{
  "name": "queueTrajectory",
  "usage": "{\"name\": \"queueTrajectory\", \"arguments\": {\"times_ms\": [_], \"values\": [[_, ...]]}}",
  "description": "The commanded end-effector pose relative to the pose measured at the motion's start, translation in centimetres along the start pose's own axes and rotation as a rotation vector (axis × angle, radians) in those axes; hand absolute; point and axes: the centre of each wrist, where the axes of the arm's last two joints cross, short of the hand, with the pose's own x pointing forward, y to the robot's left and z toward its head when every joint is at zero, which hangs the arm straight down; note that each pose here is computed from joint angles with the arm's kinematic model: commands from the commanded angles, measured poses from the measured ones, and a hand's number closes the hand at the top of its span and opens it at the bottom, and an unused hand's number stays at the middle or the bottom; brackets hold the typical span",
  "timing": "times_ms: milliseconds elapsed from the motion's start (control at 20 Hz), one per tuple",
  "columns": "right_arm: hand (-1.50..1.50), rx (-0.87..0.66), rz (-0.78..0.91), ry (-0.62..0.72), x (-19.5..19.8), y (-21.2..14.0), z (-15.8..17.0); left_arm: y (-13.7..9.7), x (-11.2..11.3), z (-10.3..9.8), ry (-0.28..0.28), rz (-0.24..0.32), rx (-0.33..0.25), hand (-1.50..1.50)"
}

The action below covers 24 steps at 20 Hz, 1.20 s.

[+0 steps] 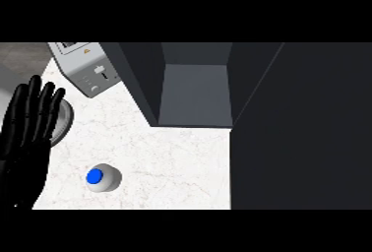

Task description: Pick up the bottled water, place it into the cabinet and close the cabinet

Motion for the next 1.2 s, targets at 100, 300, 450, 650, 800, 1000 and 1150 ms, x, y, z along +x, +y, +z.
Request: {"name": "queueTrajectory", "arguments": {"times_ms": [100, 300, 450, 650, 800, 1000, 1150], "values": [[-1.5, 0.022, 0.032, -0.027, 2.1, 0.1, 1.4, -2.7, 0.4, 1.3, -0.025, 0.042, -0.195, -1.5], [-1.5, -0.013, -0.238, 0.182, -0.3, 1.4, 3.1, -4.5, -1.6, 5.8, 0.36, 0.24, -0.202, -1.5], [-1.5, 0.012, -0.312, 0.244, 0.5, 1.7, 4.9, -4.7, 0.2, 7.7, 0.444, 0.3, -0.21, -1.5], [-1.5, 0.01, -0.347, 0.267, 2.1, 1.5, 6.1, -3.1, 2.4, 9.2, 0.475, 0.302, -0.223, -1.5], [-1.5, 0.014, -0.348, 0.251, 2.9, 1.0, 7.9, -1.9, 4.3, 11.3, 0.459, 0.301, -0.2, -1.5], [-1.5, 0.012, -0.356, 0.257, 1.5, 1.1, 8.0, -2.1, 4.4, 12.9, 0.473, 0.293, -0.205, -1.5], [-1.5, -0.012, -0.369, 0.248, 1.0, 0.4, 8.7, 0.2, 3.4, 13.7, 0.463, 0.275, -0.189, -1.5]]}}
